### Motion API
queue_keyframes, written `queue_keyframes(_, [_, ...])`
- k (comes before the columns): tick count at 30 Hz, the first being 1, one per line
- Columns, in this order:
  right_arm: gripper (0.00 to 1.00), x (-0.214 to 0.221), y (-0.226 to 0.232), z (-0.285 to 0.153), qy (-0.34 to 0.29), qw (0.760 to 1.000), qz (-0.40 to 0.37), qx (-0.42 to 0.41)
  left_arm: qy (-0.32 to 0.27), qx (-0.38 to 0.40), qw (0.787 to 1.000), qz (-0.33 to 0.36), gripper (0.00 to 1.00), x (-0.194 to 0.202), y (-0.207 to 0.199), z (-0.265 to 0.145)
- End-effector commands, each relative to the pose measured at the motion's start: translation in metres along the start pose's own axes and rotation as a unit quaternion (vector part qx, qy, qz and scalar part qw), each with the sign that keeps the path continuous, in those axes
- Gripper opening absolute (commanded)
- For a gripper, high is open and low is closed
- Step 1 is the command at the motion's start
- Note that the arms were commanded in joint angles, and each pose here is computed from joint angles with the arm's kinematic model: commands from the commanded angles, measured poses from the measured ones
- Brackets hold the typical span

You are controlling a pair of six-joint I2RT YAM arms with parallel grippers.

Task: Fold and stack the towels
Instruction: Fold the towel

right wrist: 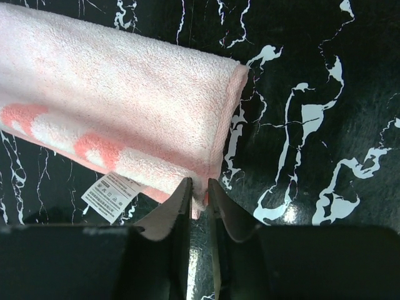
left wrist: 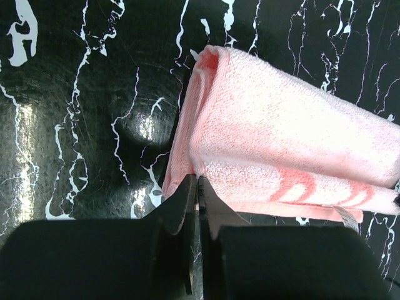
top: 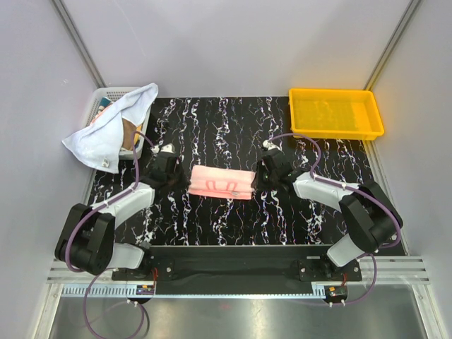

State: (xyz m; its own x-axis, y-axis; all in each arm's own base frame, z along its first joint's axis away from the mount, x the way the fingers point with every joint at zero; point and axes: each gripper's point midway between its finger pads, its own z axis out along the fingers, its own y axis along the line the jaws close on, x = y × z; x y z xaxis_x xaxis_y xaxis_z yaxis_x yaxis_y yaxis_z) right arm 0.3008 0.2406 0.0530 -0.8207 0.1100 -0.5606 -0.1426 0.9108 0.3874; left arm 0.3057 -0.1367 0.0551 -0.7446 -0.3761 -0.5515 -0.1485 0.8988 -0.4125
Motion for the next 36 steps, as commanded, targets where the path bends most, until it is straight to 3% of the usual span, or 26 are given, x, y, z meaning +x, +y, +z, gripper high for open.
queue_keyframes(1, [0.23,-0.011,0.007,-0.007,-0.028,1.0,0.001,-0.006,-0.028,0.001,1.0,0.001,0.13,-0.008,0.001,-0.005])
queue_keyframes(3, [0.33,-0.01,0.007,-0.009,-0.026,1.0,0.0,-0.007,-0.033,0.005,0.999,0.001,0.19,-0.008,0.0,-0.009])
queue_keyframes(7, [0.37,-0.018,0.012,-0.021,-0.034,0.999,0.001,-0.013,-0.044,0.005,0.999,0.006,0.31,-0.015,-0.003,-0.022])
queue_keyframes(14, [0.33,-0.031,0.019,-0.028,-0.04,0.999,0.004,-0.008,-0.063,0.029,0.997,0.028,0.33,-0.036,-0.032,-0.039])
queue_keyframes(20, [0.3,-0.022,0.032,-0.016,-0.023,1.0,0.003,-0.017,-0.01,0.04,0.997,0.062,0.32,-0.023,-0.057,-0.012])
queue_keyframes(29, [0.29,0.025,0.031,0.008,0.026,1.0,0.004,-0.015,0.044,-0.006,0.998,0.051,0.31,0.017,-0.031,0.022])
queue_keyframes(36, [0.29,0.051,0.024,0.015,0.053,0.999,0.005,-0.014,0.048,-0.023,0.998,0.04,0.31,0.028,-0.019,0.028])
